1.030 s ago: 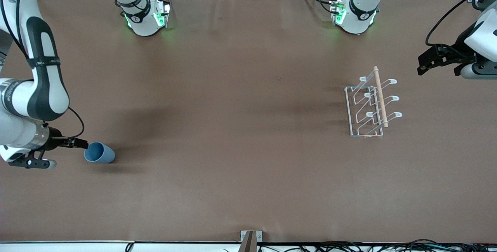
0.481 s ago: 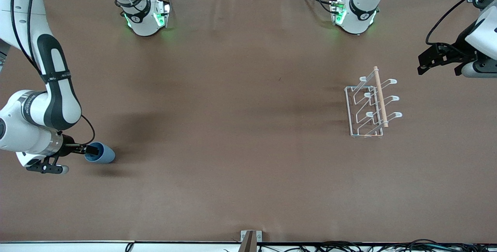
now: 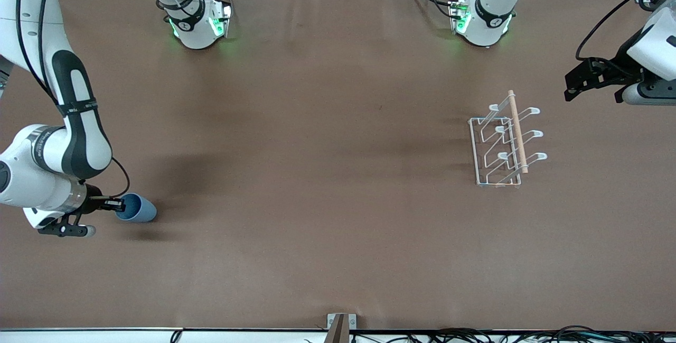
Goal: Hang cup on cup holder
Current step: 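Reach the right gripper down to the blue cup and grasp its rim, then lift the blue cup with the right gripper while the left gripper approaches it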
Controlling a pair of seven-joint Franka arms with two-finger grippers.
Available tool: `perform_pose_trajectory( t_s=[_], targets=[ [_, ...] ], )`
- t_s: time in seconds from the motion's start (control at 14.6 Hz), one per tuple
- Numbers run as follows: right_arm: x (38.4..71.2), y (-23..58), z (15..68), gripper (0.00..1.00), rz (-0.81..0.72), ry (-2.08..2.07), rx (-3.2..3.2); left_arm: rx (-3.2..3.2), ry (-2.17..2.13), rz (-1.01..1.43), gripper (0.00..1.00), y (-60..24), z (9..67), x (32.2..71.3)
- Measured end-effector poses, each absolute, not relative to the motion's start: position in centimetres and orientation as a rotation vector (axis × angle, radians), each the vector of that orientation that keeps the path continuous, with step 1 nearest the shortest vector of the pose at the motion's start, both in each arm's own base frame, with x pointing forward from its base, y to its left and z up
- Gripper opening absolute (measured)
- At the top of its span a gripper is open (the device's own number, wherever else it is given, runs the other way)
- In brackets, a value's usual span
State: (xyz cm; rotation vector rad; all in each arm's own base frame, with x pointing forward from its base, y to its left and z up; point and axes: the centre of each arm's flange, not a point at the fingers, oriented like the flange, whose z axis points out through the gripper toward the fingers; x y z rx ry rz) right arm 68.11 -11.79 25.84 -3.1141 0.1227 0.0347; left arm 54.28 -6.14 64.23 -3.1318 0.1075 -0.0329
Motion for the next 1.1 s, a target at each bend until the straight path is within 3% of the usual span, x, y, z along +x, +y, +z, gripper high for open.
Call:
perform_pose_trajectory(
  t_s=[0.21, 0.62, 1.1],
  targets=[
    [68.5, -11.3, 27.5, 0.05, 0.041, 0.106, -3.111, -3.132, 0.108, -0.033, 1.00, -6.1, 64.2, 54.3],
    [67.2, -3.8, 38.2, 0.05, 0.094, 0.031, -2.937, -3.130, 0.148, -0.034, 1.00, -7.5, 64.3, 54.1],
    [65.7, 9.6, 43.6, 0.05, 0.097, -0.013, -2.510, -3.124, 0.462, -0.161, 1.00, -18.6, 64.1, 53.4]
  ],
)
